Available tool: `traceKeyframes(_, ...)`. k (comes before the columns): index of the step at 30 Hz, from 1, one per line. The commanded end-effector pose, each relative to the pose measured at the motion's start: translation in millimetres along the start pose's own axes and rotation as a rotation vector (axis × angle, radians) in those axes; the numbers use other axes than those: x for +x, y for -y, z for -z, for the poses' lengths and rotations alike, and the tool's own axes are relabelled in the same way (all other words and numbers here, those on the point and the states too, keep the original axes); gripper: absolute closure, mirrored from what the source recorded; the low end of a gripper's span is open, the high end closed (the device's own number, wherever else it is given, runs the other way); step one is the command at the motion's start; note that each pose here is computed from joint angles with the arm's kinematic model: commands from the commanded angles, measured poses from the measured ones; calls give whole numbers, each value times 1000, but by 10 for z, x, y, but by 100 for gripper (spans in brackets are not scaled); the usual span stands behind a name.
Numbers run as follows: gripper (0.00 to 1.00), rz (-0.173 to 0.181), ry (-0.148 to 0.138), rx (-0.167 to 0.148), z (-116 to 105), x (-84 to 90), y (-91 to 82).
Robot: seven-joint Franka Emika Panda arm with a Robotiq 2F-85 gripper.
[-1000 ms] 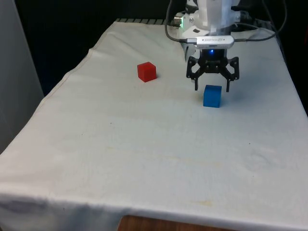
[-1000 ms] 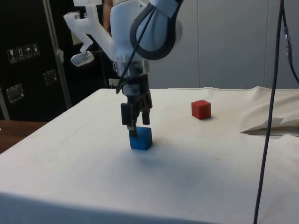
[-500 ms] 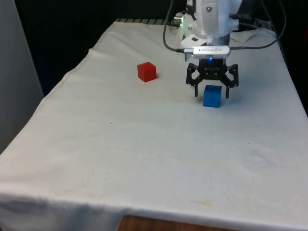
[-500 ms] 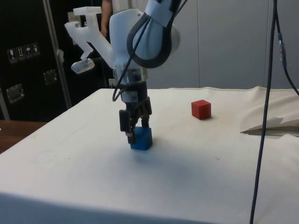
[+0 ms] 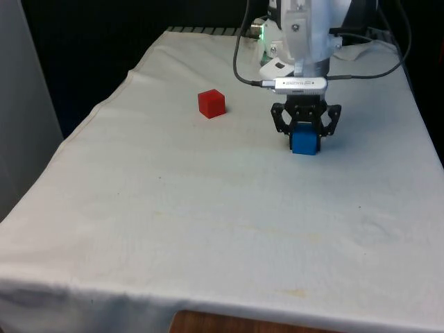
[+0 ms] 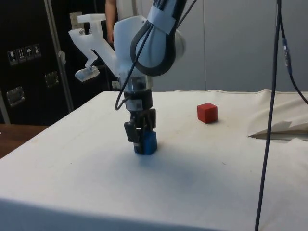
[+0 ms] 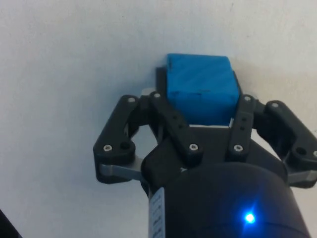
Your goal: Stack the two cubes.
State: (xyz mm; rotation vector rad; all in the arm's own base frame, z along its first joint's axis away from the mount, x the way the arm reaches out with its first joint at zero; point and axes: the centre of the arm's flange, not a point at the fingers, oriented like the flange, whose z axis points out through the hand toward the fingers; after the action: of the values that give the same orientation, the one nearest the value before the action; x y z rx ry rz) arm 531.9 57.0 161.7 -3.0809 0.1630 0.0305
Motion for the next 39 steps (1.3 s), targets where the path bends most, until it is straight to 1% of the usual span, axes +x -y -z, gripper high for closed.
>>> traceKeyframes(1, 93, -3, -3, 12, -12, 2, 18)
traceKeyframes(2, 100, -1, 0, 0, 0, 0, 0)
traceKeyframes(3, 100, -4, -4, 12, -11, 3, 18)
traceKeyframes(10, 100, -5, -4, 11, -11, 4, 13)
traceKeyframes(11, 100, -6, -5, 10, 27, 7, 11)
traceKeyframes(12, 100, -2, 0, 0, 0, 0, 0)
traceKeyframes(13, 100, -10, -5, 7, 96, 6, 13)
traceKeyframes(16, 100, -15, -10, 5, 204, 15, 19)
traceKeyframes(20, 100, -22, -11, 3, 333, 18, 26)
traceKeyframes(21, 100, -17, -11, 6, 302, 31, 26)
traceKeyframes(22, 100, -25, -11, 4, 406, 21, 34)
traceKeyframes(29, 100, -38, -15, 5, 680, 27, 44)
traceKeyframes(30, 100, -33, -17, 13, 657, 34, 53)
traceKeyframes(31, 100, -39, -17, 5, 718, 27, 52)
traceKeyframes(39, 100, -47, -19, -1, 951, 13, 77)
